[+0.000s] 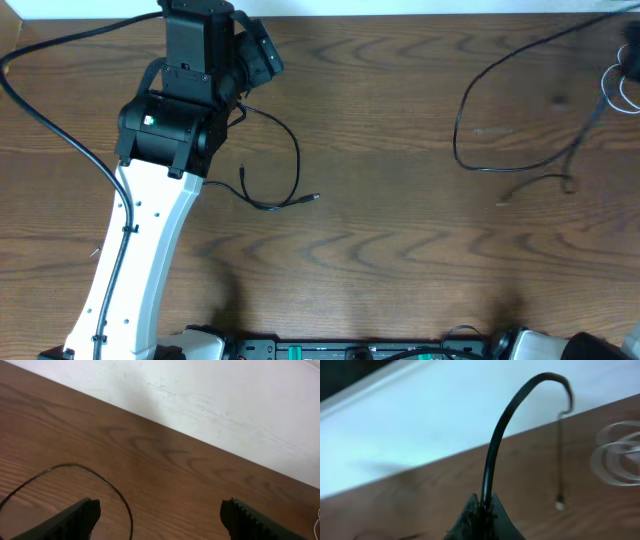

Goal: Untangle cables

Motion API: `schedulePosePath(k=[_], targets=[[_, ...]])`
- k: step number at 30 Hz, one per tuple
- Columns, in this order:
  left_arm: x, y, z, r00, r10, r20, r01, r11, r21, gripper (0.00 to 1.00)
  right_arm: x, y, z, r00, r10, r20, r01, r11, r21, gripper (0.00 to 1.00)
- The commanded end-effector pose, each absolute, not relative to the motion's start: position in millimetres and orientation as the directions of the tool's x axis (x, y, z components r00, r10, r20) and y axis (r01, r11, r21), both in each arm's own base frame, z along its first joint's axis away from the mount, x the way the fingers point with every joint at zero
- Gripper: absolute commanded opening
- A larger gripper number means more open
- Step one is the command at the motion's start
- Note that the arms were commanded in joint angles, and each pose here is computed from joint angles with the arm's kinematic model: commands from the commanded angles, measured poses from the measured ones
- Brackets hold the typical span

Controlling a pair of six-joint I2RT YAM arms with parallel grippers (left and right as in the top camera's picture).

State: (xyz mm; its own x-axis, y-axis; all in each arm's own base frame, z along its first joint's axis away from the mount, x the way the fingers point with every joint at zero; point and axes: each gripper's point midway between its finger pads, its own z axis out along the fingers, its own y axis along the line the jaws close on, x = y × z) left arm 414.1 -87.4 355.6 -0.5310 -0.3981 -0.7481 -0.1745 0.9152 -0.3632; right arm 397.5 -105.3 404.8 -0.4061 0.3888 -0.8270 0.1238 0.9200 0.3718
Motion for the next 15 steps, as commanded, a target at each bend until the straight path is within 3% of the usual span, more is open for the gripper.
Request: schedulePosePath(k=[1,6,10,15], targets=[[416.4,-84.8,354.3,-0.530,-0.394,-0.751,-0.183,0.918,-0.352,0.83,383.4,-158.3,412.0,-0.338,0.373,-0.864,0.265,0.919,0.293,0.01],[416.6,-84.8,354.3,-0.530,-0.395,-0.751,-0.183,0.918,-0.353,0.83,358.2,-235.5,427.4,-0.225,0.322,-0.919,0.495,0.851,0.177,0.01],[417.9,-85.2,355.2,-0.526,-0.396,-0.753,-0.181,0.917,-0.355,0.83,349.6,-260.1,452.7,-0.167,0.246,-0.955,0.550,0.827,0.117,0.01],[418.8,-85.4,354.8,-0.525,-0.396,-0.754,-0.181,0.917,-0.356,0.83,360.2,-286.0,462.1,-0.210,0.184,-0.960,0.595,0.803,0.024,0.01]])
